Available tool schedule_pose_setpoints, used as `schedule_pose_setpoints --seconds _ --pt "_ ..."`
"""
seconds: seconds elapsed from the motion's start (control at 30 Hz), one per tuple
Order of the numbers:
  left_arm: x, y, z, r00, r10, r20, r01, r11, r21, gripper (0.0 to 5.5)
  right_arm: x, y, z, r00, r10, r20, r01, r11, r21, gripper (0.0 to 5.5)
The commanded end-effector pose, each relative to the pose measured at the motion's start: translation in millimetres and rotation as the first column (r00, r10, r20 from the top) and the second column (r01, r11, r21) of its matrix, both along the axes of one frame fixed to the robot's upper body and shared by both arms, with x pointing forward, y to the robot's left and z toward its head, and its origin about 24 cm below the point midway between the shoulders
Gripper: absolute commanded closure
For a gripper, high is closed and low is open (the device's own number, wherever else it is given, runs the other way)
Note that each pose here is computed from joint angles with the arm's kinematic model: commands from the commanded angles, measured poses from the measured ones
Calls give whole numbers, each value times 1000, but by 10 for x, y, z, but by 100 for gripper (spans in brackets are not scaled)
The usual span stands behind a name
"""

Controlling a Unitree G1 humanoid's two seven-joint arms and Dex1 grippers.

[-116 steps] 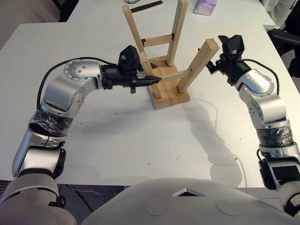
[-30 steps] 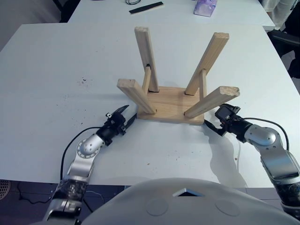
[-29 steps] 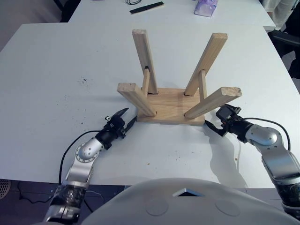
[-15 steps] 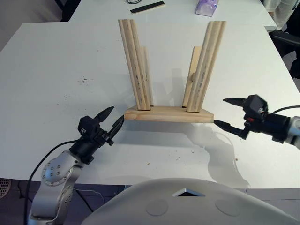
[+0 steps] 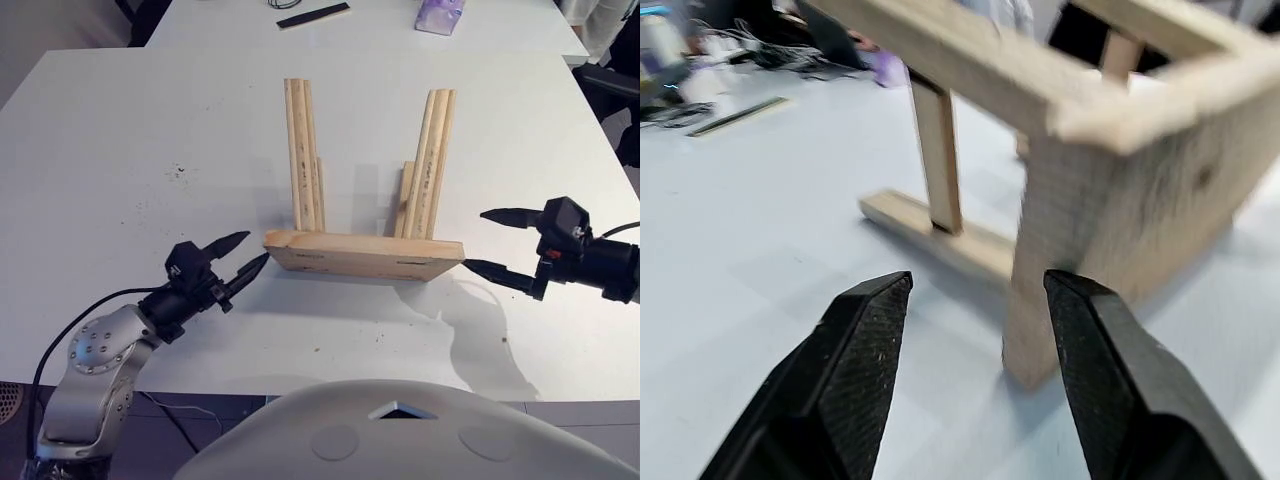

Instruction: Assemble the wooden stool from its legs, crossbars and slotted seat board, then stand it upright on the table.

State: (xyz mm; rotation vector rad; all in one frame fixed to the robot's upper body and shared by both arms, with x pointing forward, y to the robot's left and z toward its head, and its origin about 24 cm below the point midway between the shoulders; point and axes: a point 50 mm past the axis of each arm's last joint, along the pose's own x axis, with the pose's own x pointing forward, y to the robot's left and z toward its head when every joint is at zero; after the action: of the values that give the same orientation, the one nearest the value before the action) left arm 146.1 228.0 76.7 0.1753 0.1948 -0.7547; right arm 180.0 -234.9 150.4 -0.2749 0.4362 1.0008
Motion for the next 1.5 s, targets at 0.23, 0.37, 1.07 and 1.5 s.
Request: schedule_pose_setpoints --seconds 0.23,0.37,1.07,1.5 --pt "104 324 -348 999 35 -38 -30 991 133 301 -9 -97 -247 978 180 -109 -184 983 -25 118" --pt "240 305 -449 999 -16 -42 22 989 146 301 94 218 -544 972 228 -49 -228 974 6 118" --pt "281 287 -673 998 27 -57 -19 991 131 305 -31 839 -823 963 243 -118 -194 924 329 358" --pt "277 1233 -914 838 545 -28 -525 819 233 305 155 1231 309 955 245 -168 27 491 871 376"
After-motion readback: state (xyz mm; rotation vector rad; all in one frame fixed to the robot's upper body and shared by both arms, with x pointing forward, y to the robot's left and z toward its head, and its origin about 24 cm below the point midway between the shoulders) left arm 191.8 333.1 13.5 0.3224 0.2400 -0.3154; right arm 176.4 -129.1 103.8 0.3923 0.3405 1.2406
